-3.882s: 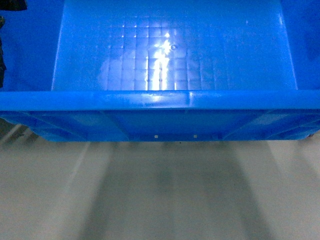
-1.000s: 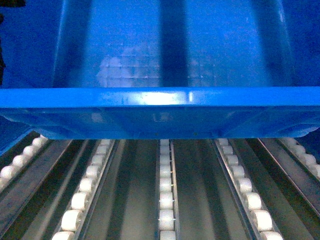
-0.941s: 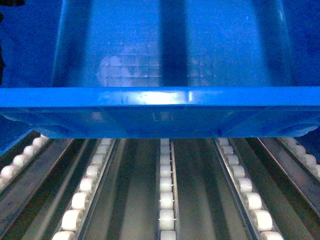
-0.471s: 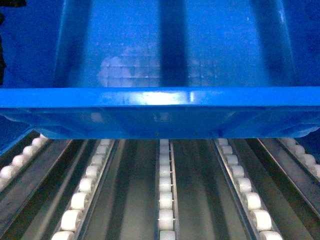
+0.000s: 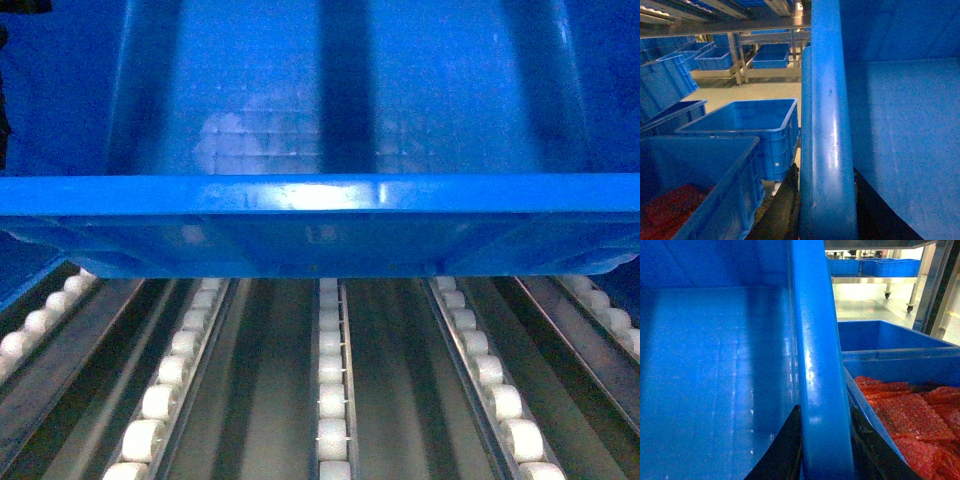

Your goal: Place box next to blue box on left shelf

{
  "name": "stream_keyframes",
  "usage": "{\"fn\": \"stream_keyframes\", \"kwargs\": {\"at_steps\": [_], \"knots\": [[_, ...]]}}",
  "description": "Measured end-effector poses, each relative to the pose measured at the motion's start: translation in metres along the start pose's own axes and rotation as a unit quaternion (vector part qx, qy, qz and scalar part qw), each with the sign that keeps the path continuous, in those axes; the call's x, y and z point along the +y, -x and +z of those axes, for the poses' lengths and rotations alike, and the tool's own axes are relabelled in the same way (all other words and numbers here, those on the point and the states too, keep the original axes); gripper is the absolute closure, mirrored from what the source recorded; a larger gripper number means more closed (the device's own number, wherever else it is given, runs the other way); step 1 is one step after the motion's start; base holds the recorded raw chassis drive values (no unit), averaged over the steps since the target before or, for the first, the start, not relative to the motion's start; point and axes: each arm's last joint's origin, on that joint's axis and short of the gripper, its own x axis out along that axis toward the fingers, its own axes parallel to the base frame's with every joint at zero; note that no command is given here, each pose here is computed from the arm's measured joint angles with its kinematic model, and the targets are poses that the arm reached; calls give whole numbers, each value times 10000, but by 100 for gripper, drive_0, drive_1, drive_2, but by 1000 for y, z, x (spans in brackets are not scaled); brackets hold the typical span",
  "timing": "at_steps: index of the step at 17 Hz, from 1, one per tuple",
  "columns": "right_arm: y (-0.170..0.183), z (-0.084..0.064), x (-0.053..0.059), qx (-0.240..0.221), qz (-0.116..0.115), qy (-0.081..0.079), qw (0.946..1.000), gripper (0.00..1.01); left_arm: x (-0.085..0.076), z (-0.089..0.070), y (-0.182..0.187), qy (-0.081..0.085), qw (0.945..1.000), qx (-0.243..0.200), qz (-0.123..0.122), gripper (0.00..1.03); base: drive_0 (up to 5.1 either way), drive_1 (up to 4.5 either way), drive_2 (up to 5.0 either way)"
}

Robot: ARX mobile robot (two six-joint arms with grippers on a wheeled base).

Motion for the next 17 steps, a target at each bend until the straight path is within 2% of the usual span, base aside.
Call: {"fn": "stream_keyframes", "kwargs": {"at_steps": [17], "knots": [[0,0,0,0,0,0,10000,81,0,0,0,0,10000,0,-2,85,0,0,0]]}}
